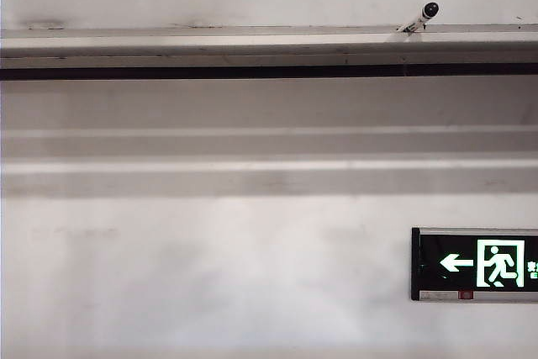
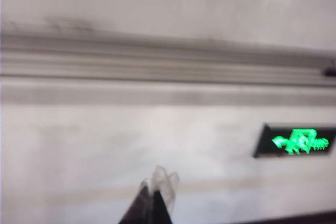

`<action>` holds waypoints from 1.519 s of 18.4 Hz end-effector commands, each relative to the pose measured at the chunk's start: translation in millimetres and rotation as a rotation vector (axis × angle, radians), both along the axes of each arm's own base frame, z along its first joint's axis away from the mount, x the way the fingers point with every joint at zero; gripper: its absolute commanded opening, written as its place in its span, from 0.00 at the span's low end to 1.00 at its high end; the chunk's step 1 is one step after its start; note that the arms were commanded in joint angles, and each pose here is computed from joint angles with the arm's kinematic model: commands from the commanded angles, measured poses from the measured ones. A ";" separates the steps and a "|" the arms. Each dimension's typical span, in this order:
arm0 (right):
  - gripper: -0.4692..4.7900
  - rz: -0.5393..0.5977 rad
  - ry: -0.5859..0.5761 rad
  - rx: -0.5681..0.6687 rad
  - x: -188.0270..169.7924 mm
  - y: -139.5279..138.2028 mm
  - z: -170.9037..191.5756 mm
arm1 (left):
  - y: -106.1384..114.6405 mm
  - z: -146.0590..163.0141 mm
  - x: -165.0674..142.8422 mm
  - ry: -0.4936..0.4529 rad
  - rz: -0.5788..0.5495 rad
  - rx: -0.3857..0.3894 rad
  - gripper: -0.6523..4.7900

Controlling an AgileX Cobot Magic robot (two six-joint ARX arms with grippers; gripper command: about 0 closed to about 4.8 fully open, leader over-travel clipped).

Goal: Wipe the whiteboard clean using the black magnetic whiteboard eraser attached to the whiteboard.

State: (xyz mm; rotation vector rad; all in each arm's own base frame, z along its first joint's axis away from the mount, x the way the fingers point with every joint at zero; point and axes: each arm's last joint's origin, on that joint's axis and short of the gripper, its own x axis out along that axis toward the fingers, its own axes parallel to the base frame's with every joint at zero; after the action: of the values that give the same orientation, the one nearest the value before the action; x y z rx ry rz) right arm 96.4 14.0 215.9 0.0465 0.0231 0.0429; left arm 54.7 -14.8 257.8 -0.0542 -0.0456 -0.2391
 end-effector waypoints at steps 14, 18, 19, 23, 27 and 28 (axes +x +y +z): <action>0.15 -0.014 0.138 -0.018 -7.0 -1.7 -25.8 | -10.1 -49.1 27.0 -0.006 -0.073 -0.090 0.11; 0.15 -0.013 0.138 -0.018 -7.0 -1.7 -25.9 | -9.7 -54.7 29.8 -0.034 -0.041 -0.041 0.11; 0.15 -0.013 0.138 -0.018 -7.0 -1.6 -26.0 | -8.9 -59.0 31.6 -0.032 -0.032 -0.040 0.11; 0.15 -0.014 0.140 -0.018 -7.1 -1.7 -26.2 | 2.1 -77.2 38.8 0.009 0.066 -0.026 0.11; 0.15 -0.013 0.141 -0.019 -7.1 -1.6 -26.2 | 13.6 -84.9 41.4 0.022 0.154 -0.017 0.11; 0.15 -0.013 0.140 -0.018 -7.1 -1.7 -26.2 | 16.6 -87.7 42.1 0.021 0.186 0.005 0.11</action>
State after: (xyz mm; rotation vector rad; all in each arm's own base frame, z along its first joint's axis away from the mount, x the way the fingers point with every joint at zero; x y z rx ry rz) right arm 89.3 12.3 188.1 0.0264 0.1765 0.0250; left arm 96.5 1.0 170.0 -0.0728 -0.0085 -0.0534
